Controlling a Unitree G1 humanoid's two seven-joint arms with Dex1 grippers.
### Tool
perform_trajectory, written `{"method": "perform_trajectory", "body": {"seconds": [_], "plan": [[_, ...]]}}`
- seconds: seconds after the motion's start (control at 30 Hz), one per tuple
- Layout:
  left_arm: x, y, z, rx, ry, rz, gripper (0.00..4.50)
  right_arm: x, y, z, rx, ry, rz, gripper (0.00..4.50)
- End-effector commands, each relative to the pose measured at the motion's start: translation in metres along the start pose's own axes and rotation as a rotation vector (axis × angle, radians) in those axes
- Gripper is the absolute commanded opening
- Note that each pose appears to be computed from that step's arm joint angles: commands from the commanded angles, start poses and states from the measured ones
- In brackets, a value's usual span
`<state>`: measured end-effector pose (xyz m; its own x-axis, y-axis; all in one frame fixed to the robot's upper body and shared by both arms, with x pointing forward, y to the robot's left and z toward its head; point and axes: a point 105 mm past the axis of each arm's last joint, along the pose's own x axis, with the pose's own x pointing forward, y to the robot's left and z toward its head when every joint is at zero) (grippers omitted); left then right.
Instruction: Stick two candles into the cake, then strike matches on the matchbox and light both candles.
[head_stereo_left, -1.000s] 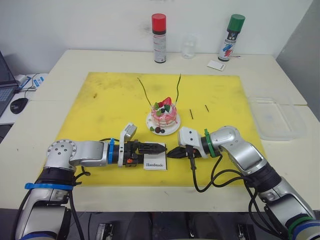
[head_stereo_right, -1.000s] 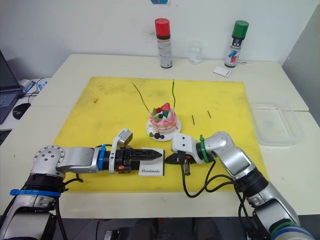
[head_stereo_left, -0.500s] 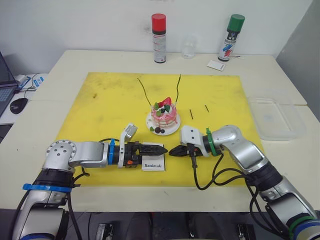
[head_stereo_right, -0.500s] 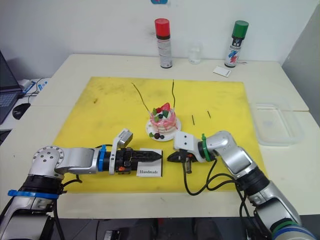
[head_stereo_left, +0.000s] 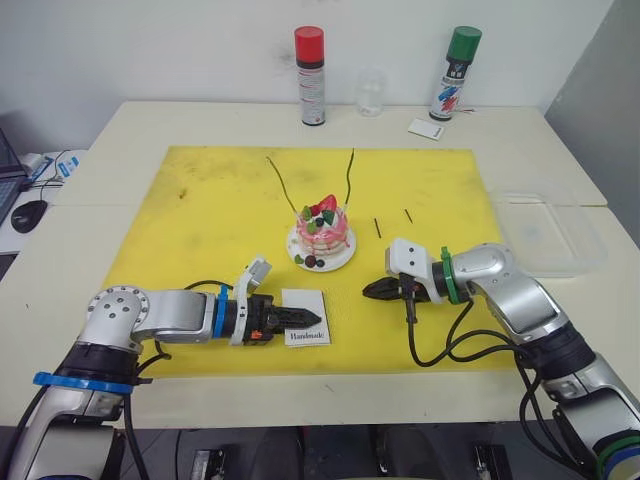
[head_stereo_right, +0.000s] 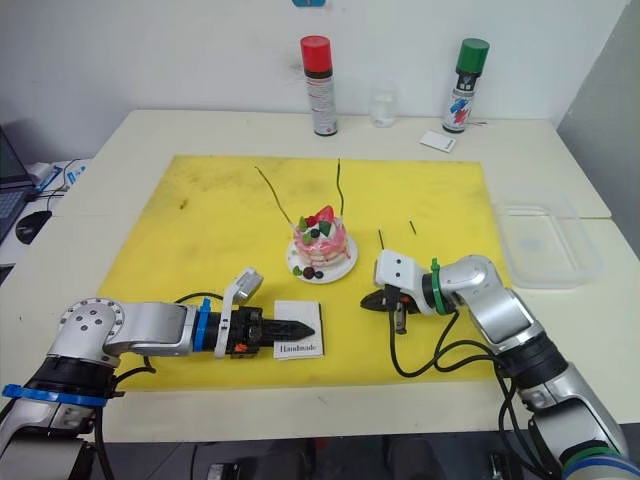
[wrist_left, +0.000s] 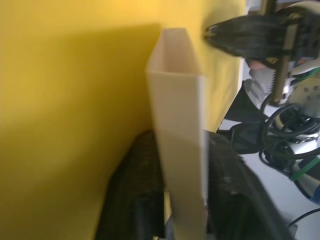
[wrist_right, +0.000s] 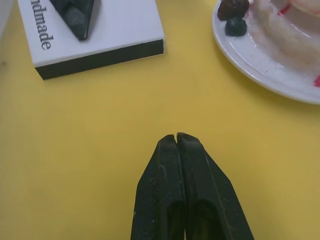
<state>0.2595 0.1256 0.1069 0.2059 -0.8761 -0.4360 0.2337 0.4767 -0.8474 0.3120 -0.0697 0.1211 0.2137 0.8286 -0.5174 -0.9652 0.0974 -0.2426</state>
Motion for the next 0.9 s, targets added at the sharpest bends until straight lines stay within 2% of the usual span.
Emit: {"method": "perform_trajectory", "body": {"seconds": [0.03, 0.17, 0.3, 0.4, 0.47, 0.57, 0.6, 0.63, 0.7, 0.73, 0.8, 0.9], "plan": [[-0.004, -0.007, -0.002, 0.017, 0.014, -0.046, 0.02, -0.012, -0.007, 0.014, -0.012, -0.044, -0.046, 0.00], [-0.009, -0.031, 0.001, 0.074, -0.010, -0.187, 0.02, -0.025, -0.015, 0.025, 0.019, -0.082, -0.094, 0.00], [-0.021, -0.064, 0.006, 0.202, -0.092, -0.335, 0.02, -0.042, -0.033, 0.044, 0.159, -0.226, -0.251, 0.00], [-0.021, -0.077, 0.015, 0.275, -0.286, -0.300, 0.02, -0.050, -0.048, 0.044, 0.340, -0.344, -0.457, 0.00], [-0.022, -0.081, 0.018, 0.311, -0.382, -0.260, 0.02, -0.051, -0.050, 0.039, 0.425, -0.361, -0.532, 0.00], [-0.013, -0.085, 0.003, 0.375, -0.416, -0.224, 0.02, -0.040, -0.037, 0.025, 0.475, -0.317, -0.579, 0.00], [-0.010, -0.085, -0.004, 0.379, -0.415, -0.227, 0.00, -0.037, -0.033, 0.024, 0.469, -0.316, -0.593, 0.41], [-0.008, -0.085, -0.008, 0.379, -0.417, -0.227, 0.00, -0.036, -0.033, 0.024, 0.454, -0.319, -0.625, 0.62], [-0.003, -0.082, -0.014, 0.347, -0.434, -0.222, 0.00, -0.039, -0.044, 0.021, 0.365, -0.293, -0.824, 1.26], [-0.001, -0.082, -0.017, 0.336, -0.445, -0.218, 0.00, -0.036, -0.045, 0.020, 0.312, -0.255, -0.869, 1.62], [0.002, -0.083, -0.021, 0.317, -0.459, -0.220, 0.00, -0.031, -0.044, 0.017, 0.230, -0.200, -0.894, 1.62], [0.006, -0.083, -0.030, 0.321, -0.457, -0.205, 0.00, -0.021, -0.043, 0.024, 0.295, -0.307, -0.833, 1.62]]}}
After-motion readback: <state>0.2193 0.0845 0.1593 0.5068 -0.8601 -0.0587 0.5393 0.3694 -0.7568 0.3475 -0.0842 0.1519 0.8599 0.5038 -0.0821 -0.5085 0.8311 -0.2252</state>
